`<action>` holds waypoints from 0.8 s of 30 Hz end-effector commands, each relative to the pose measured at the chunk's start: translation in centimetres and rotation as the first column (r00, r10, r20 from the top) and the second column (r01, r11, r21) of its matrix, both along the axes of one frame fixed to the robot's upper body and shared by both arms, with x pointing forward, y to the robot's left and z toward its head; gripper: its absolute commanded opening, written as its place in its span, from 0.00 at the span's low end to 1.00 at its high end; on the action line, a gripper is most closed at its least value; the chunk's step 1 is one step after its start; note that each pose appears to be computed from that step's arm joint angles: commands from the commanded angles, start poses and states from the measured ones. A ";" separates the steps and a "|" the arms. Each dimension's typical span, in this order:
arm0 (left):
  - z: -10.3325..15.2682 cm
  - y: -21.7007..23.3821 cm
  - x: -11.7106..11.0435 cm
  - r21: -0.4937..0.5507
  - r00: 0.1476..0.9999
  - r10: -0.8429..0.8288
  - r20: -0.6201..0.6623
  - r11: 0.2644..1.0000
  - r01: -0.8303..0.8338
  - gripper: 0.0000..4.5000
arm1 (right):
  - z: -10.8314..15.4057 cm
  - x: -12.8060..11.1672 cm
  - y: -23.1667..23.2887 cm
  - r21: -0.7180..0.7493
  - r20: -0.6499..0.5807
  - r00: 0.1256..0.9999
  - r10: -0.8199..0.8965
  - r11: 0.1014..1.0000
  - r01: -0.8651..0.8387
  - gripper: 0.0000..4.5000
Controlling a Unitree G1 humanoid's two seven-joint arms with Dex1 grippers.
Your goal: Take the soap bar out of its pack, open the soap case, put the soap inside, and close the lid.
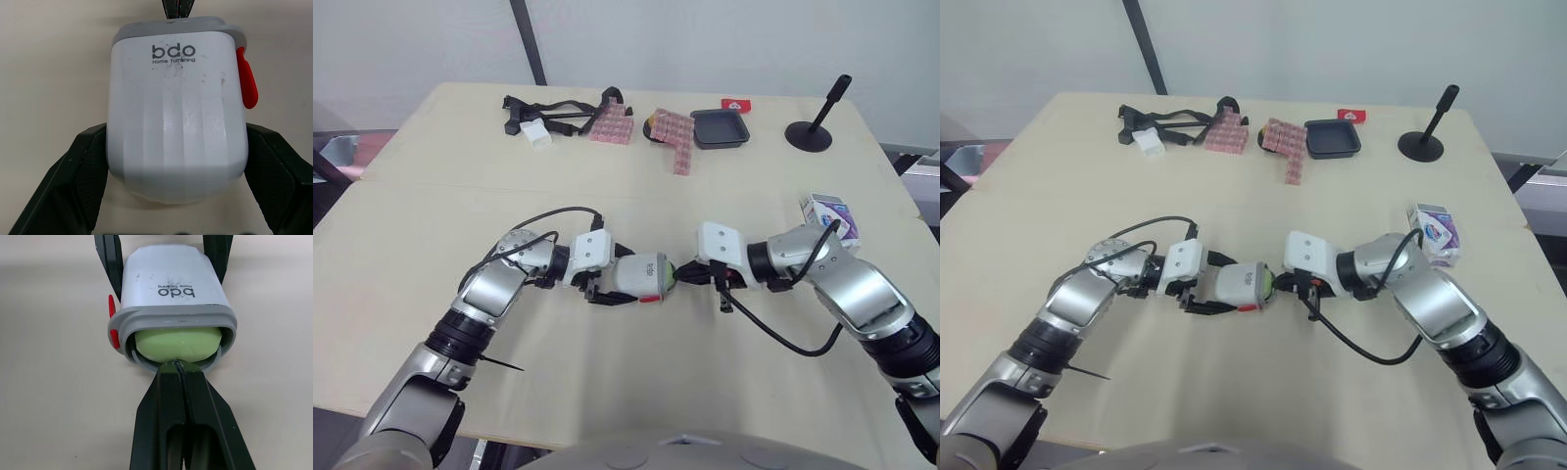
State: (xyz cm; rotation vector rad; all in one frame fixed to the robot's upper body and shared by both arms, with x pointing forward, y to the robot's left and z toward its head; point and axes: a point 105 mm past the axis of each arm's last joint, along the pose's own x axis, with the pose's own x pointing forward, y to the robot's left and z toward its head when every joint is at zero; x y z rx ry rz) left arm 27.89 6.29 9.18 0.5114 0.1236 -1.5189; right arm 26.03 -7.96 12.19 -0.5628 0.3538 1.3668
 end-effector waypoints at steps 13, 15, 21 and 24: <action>1.6 1.0 0.8 -0.067 0.984 0.057 0.167 0.997 -0.047 0.77 | 0.4 -1.5 -6.6 0.213 -0.281 0.922 -0.266 0.920 0.330 0.01; 1.9 0.9 0.9 -0.093 0.978 0.062 0.197 0.995 -0.045 0.77 | 0.1 -1.3 -6.8 0.247 -0.326 0.898 -0.295 0.891 0.382 0.01; 2.8 0.2 0.9 -0.147 0.961 0.071 0.267 0.989 -0.032 0.77 | 0.2 -2.4 -6.0 0.289 -0.557 0.787 -0.266 0.826 0.484 0.12; 2.9 -0.3 0.9 -0.156 0.957 0.072 0.282 0.987 -0.029 0.77 | 0.4 -3.1 -5.6 0.268 -0.645 0.723 -0.246 0.814 0.515 0.34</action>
